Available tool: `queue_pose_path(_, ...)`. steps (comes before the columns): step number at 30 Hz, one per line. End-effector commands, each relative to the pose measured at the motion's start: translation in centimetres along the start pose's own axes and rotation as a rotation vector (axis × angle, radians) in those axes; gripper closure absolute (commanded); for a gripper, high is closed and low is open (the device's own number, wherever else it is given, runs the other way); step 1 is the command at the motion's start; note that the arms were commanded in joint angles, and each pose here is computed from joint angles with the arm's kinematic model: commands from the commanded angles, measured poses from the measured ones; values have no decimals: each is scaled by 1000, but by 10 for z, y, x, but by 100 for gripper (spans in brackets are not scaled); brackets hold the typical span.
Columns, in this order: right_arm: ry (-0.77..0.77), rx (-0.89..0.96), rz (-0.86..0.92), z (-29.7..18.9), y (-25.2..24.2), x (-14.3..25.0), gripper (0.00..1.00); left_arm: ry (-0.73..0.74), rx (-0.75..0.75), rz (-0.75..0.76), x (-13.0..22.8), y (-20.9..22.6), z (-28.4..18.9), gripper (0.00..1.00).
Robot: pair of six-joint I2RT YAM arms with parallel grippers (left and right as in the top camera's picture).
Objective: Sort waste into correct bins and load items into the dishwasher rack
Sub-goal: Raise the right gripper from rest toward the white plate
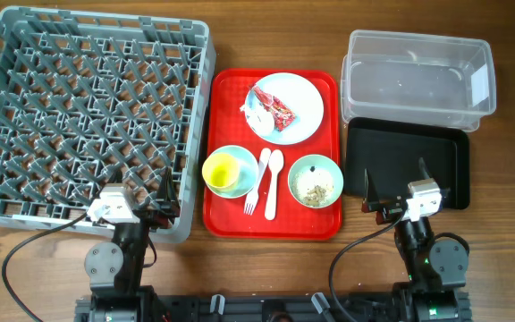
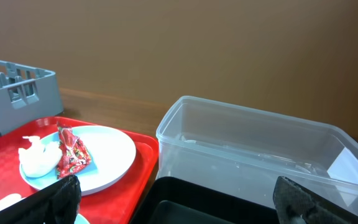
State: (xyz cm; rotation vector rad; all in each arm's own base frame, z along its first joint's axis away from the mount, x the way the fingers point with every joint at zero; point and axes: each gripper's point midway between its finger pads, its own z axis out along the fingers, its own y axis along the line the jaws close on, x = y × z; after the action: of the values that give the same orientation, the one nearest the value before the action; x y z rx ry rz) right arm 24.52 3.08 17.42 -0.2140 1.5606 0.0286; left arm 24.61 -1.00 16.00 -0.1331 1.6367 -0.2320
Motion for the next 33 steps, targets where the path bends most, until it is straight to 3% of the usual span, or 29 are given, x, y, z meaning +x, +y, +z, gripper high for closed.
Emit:
queue_pose_path(1, -11, -18, -12, 0, 3, -2, 0, 2, -3, 16, 2, 1, 0, 0)
queue_pose_path(21, -11, -19, -10, 0, 4, -2, 0, 1, -3, 16, 2, 1, 0, 0)
queue_pose_path(27, -7, -11, 173, 0, 2, -2, 0, 3, -11, 15, 2, 2, 0, 0)
queue_pose_path(33, 45, -18, 205, 5, 0, -26, 0, 79, -47, -147, 2, 4, 2, 0)
